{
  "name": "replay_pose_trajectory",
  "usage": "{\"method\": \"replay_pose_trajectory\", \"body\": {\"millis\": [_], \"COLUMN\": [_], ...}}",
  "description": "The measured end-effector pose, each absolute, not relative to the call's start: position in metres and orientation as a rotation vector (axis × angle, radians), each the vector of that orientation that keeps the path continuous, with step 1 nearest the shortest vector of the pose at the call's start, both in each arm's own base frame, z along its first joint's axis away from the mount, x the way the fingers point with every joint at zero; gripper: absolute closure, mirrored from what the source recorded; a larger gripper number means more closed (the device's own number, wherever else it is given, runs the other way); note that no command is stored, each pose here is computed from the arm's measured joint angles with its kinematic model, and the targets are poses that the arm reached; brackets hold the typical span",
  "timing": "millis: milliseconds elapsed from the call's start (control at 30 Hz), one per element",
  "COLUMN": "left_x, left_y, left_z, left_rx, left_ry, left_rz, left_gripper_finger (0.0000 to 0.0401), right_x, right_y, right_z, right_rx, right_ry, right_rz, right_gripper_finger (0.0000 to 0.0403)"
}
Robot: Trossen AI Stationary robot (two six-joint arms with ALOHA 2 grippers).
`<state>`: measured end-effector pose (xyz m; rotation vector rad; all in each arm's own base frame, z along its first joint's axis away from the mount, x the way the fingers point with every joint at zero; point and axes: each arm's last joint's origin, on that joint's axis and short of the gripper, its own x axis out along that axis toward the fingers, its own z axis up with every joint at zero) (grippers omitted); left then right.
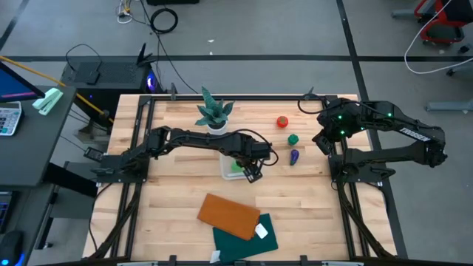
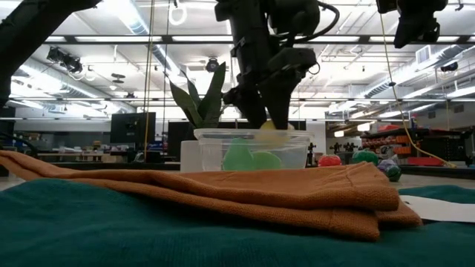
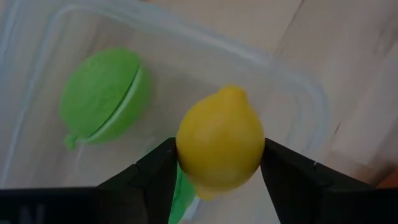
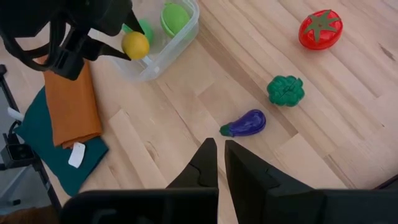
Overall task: Pick and placing Produce into tupperware
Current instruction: Put the lemon into the transparent bin
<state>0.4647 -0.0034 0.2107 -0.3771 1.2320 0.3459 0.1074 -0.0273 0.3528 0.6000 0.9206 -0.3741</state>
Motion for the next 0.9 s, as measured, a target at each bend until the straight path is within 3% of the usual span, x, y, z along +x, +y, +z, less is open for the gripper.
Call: {"method": "replay_pose_trajectory", "body": {"millis": [900], "left_x": [0.472], "left_y": [-0.005], "left_z": [0.188], "left_rx": [-0.362], "left_ry": [1.260], "left_rz": [0.343], "left_gripper_finger": [0.0173], "right_x": [0.107], "right_y": [-0.027], "right_z": [0.353], "right_rx": [0.599], "right_ry": [0.919], "right_rz": [-0.376], "right_gripper_finger": [0.0403]}}
